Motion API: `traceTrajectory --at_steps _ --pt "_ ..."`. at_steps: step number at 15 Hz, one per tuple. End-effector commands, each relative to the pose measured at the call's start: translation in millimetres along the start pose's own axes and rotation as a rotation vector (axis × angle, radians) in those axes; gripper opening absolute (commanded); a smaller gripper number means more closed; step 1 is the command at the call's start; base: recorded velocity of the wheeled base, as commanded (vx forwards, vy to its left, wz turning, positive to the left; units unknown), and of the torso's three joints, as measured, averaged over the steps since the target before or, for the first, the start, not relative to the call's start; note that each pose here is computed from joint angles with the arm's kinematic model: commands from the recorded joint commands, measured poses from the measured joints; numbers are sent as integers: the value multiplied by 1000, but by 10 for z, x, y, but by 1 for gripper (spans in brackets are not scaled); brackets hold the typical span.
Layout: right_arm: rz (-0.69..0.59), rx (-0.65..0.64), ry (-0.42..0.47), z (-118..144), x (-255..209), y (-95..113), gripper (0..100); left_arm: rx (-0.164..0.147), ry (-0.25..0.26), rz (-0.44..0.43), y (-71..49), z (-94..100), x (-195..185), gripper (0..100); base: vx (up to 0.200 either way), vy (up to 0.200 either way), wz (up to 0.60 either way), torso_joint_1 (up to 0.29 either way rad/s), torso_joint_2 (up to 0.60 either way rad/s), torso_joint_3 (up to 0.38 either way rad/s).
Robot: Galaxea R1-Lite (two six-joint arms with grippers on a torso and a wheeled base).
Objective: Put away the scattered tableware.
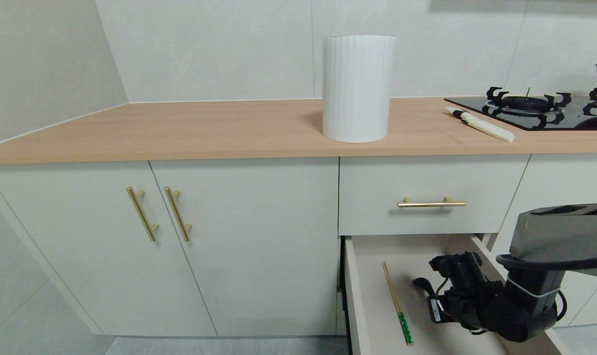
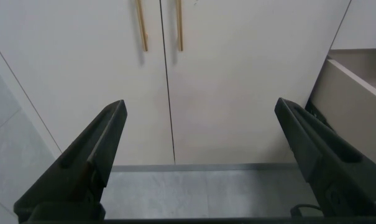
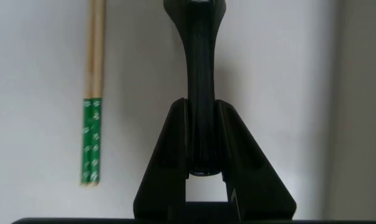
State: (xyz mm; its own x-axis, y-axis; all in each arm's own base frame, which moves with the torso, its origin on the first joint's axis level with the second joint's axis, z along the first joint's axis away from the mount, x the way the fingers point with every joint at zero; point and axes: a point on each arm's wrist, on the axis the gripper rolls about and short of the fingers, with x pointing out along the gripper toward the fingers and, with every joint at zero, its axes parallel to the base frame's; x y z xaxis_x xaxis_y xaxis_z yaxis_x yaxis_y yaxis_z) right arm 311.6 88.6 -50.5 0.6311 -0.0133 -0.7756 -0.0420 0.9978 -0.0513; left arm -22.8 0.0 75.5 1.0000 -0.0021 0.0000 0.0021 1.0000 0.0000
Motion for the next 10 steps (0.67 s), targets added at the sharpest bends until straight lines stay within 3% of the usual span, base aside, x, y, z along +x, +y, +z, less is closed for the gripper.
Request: traceTrajectory --at_steps 1,10 --pt "-7 -11 42 -107 130 16 0 0 2 1 0 0 1 100 0 0 0 0 0 0" --pt "-31 -7 29 -81 204 25 0 0 2 -1 0 0 1 100 0 0 0 0 0 0"
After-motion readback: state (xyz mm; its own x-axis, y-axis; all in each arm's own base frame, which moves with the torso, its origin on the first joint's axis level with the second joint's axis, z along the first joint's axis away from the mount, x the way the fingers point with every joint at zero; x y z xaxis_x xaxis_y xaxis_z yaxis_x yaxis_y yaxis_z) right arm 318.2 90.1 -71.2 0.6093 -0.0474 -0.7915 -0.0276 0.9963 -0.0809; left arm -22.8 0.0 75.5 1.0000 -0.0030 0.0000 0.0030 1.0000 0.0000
